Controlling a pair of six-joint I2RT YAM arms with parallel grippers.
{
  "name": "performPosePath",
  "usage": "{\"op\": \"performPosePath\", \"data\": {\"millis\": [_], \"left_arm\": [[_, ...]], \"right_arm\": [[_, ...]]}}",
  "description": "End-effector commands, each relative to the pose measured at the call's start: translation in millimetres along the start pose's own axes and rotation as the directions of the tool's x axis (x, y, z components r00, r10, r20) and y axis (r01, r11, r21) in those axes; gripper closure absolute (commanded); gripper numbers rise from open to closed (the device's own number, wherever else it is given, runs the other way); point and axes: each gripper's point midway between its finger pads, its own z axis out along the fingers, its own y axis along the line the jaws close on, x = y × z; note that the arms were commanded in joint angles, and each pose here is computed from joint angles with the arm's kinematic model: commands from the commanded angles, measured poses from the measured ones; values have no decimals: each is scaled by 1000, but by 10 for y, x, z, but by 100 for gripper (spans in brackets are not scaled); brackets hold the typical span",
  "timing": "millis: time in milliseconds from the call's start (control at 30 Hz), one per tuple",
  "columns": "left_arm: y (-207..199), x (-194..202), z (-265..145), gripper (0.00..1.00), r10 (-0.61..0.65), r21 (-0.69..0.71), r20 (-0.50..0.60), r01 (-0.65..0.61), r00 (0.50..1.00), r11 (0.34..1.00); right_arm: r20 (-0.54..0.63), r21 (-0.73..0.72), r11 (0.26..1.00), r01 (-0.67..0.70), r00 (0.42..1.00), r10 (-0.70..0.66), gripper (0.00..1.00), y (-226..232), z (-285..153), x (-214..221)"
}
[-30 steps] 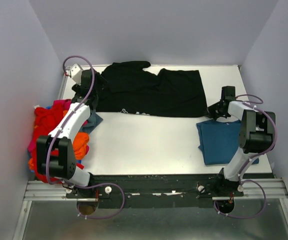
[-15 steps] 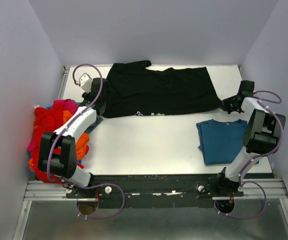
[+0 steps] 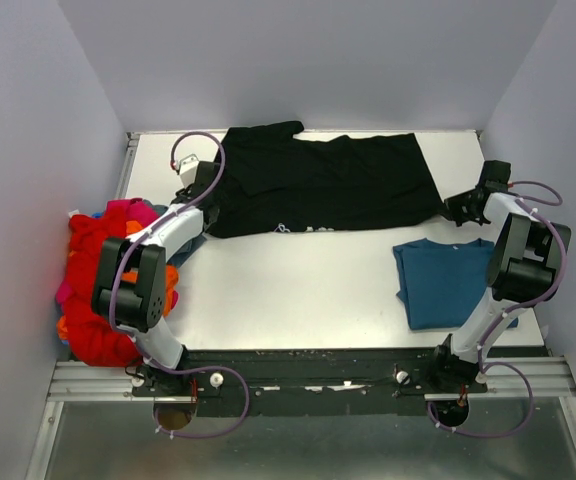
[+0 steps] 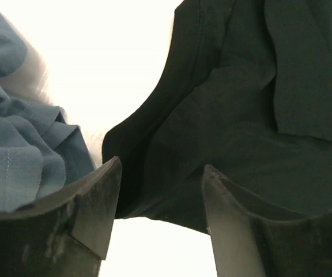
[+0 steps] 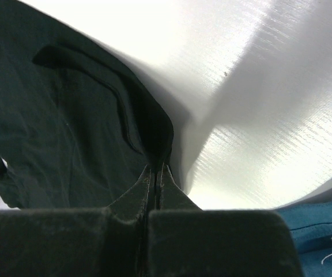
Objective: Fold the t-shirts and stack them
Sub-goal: Fold the flattened tshirt in 1/3 of the way
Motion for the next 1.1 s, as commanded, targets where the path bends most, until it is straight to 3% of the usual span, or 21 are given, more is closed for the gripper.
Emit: {"op": "performPosePath", "data": {"millis": [0, 133, 300, 333, 400, 433, 700, 800, 900, 1067], "left_arm": [[222, 267, 15, 41, 44, -58, -69, -48, 997, 997], [328, 393, 31, 58, 44, -95, -98, -53, 994, 994], [509, 485, 13, 71, 37, -152, -115, -54, 993, 987], [567, 509, 17, 76, 34, -165, -122, -54, 992, 985], [713, 538, 37, 98, 9, -192, -138, -36, 990, 981], [785, 552, 36, 100, 2, -205, -139, -31, 990, 978], [995, 407, -86, 99, -30, -234, -69, 13, 997, 972], [945, 361, -129, 59, -12, -201, -69, -2, 998, 980], [824, 255, -284, 46, -51, -121, -37, 47, 998, 992], [773, 91, -583, 43, -158, -48, 38, 159, 987, 986]], "right_arm": [[-11, -24, 1000, 4, 1000, -5, 99, 31, 21, 1], [-23, -27, 1000, 0, 1000, -1, 99, 31, 31, 22], [-37, -20, 1000, -4, 999, 3, 99, 18, 42, 44], [-36, -14, 1000, -6, 999, 5, 99, 4, 37, 41], [-33, -8, 1000, -12, 999, 12, 99, -9, 21, 37], [-31, -5, 1000, -17, 999, 16, 99, -21, 7, 34], [-16, 8, 999, -42, 999, 42, 99, -89, -36, 38], [-30, -1, 999, -33, 999, 33, 99, -74, -39, 60], [-40, -1, 1000, -31, 999, 31, 99, -100, -51, 96], [-41, -7, 1000, -28, 999, 27, 99, -99, -75, 108]]}}
